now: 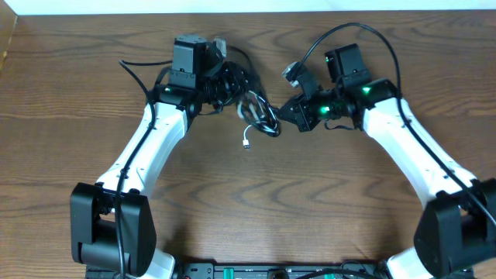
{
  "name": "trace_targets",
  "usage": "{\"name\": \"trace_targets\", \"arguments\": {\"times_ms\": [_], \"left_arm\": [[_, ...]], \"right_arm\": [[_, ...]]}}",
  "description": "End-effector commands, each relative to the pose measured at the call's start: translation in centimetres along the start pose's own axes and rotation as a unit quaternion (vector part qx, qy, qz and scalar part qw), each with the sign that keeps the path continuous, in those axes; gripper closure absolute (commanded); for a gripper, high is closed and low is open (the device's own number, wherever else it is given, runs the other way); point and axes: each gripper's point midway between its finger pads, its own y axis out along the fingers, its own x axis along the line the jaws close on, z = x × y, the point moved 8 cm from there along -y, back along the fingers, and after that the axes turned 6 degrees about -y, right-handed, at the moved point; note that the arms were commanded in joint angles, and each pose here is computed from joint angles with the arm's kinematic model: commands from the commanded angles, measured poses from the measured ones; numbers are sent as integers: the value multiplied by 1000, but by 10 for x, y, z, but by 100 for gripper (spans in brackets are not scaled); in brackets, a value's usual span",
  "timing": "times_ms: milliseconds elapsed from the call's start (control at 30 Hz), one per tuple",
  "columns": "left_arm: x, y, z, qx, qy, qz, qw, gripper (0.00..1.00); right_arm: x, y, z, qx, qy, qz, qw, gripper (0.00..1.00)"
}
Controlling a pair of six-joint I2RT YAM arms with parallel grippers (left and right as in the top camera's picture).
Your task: Untangle cables
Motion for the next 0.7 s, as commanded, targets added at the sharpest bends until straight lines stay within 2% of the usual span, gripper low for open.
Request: {"name": "trace_targets", "arguments": {"times_ms": [0, 67, 133, 167, 233, 300, 400, 667], "left_arm": [[1, -10, 1, -16, 67, -35, 997, 53], [12, -11, 4, -11, 93, -73, 993, 44], [29, -15, 8, -14, 91, -141, 986, 43], [39, -18, 9, -16, 87, -178, 980, 39], [46, -21, 11, -13, 99, -209, 973, 39], [53, -24, 12, -13, 108, -241, 964, 39], [53, -28, 10, -28, 121, -255, 959, 39], [28, -58, 13, -112, 177, -297, 932, 39]], "right_arm": [[-9, -11, -1, -4, 40, 47, 998, 99], [-19, -14, 2, 4, 74, 91, 993, 99], [-25, -16, 4, 7, 92, 122, 988, 90], [-29, -18, 6, 10, 105, 145, 984, 80], [-35, -20, 8, 13, 126, 177, 976, 71], [-45, -25, 13, 17, 163, 225, 961, 67], [-54, -33, 16, 14, 183, 249, 951, 63], [-71, -49, 21, 0, 211, 266, 941, 62]]}}
